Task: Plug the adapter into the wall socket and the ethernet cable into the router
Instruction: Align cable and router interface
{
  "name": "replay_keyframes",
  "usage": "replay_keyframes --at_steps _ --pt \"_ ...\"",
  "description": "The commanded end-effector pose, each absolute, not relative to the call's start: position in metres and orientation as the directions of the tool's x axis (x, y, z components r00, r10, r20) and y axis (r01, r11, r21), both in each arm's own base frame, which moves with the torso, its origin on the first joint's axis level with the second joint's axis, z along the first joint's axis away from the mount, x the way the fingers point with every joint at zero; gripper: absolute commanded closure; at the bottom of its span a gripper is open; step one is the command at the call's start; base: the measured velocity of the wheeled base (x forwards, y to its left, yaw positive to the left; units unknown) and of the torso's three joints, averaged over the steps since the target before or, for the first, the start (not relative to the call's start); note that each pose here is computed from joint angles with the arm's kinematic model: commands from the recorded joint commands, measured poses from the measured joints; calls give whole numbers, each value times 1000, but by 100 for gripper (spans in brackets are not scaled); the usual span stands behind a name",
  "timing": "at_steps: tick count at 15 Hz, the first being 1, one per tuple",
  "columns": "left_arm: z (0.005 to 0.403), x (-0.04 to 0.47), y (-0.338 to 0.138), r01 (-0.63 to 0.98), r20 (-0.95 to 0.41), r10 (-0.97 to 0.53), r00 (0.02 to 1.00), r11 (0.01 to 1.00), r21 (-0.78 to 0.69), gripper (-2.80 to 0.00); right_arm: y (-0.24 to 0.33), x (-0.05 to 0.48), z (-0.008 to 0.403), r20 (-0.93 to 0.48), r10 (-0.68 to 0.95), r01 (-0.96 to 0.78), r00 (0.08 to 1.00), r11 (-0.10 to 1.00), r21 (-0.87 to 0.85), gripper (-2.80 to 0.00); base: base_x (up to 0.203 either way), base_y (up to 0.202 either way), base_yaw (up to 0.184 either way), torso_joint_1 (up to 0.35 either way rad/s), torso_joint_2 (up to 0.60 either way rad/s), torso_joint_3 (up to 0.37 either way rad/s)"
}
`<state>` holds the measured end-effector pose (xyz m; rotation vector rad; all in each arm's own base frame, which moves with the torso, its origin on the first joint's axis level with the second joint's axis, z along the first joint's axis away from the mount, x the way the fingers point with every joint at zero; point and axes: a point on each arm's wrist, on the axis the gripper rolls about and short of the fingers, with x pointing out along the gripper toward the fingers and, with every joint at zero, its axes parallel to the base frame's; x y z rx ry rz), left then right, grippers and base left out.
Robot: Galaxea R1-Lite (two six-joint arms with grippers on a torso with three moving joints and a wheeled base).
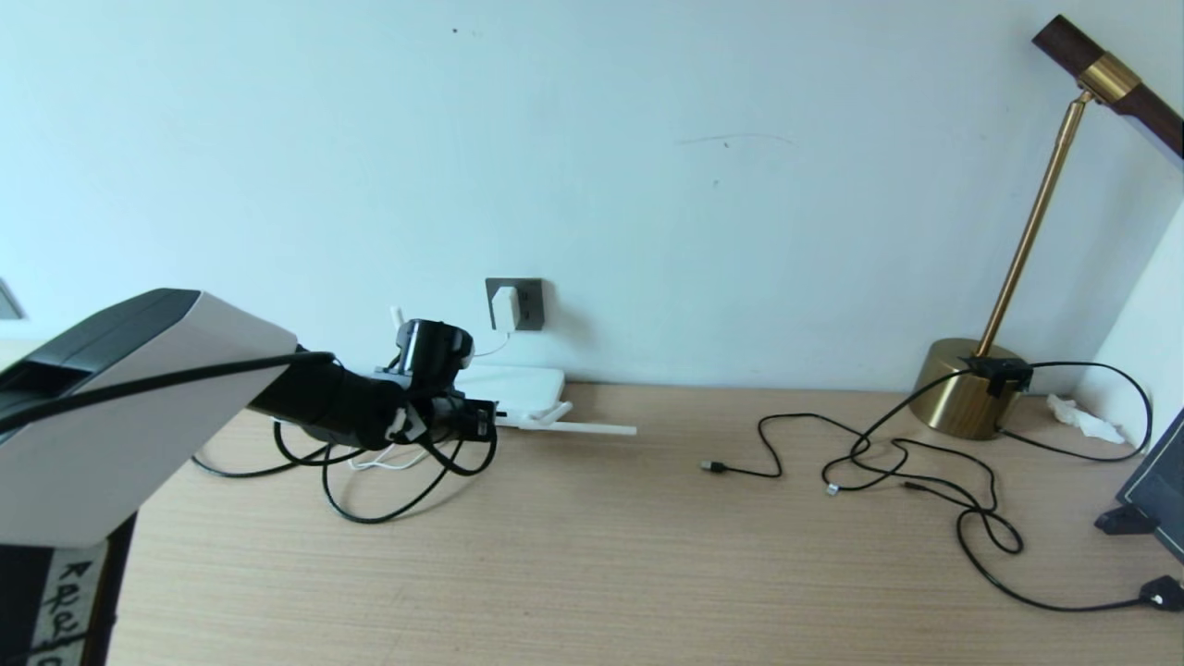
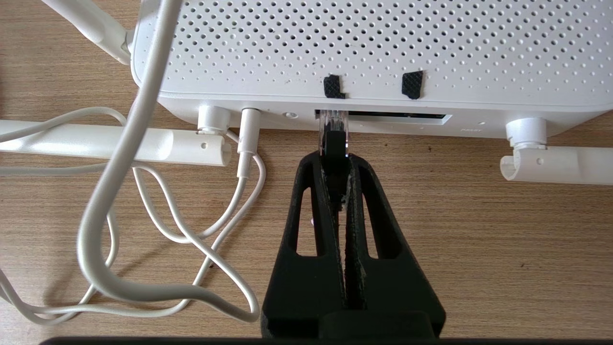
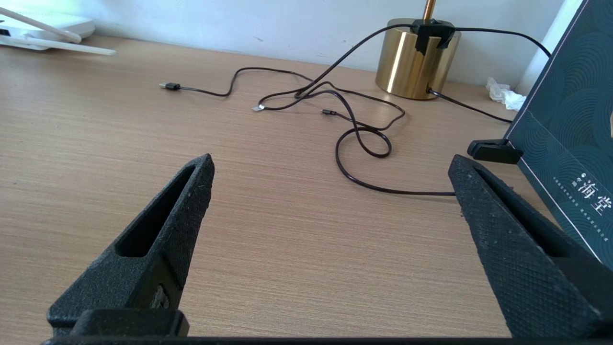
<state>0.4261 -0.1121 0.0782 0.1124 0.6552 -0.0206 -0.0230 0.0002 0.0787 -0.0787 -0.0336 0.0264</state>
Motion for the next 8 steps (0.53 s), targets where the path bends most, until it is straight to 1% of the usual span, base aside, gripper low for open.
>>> replay_keyframes --at_steps 1,8 --pt "77 427 -111 49 -608 21 793 994 98 0 0 -22 76 21 29 -27 999 996 -80 -280 0 0 0 0 0 0" --pt "83 431 -112 48 -594 18 804 994 94 0 0 -22 76 21 29 -27 999 996 -80 -280 0 0 0 0 0 0"
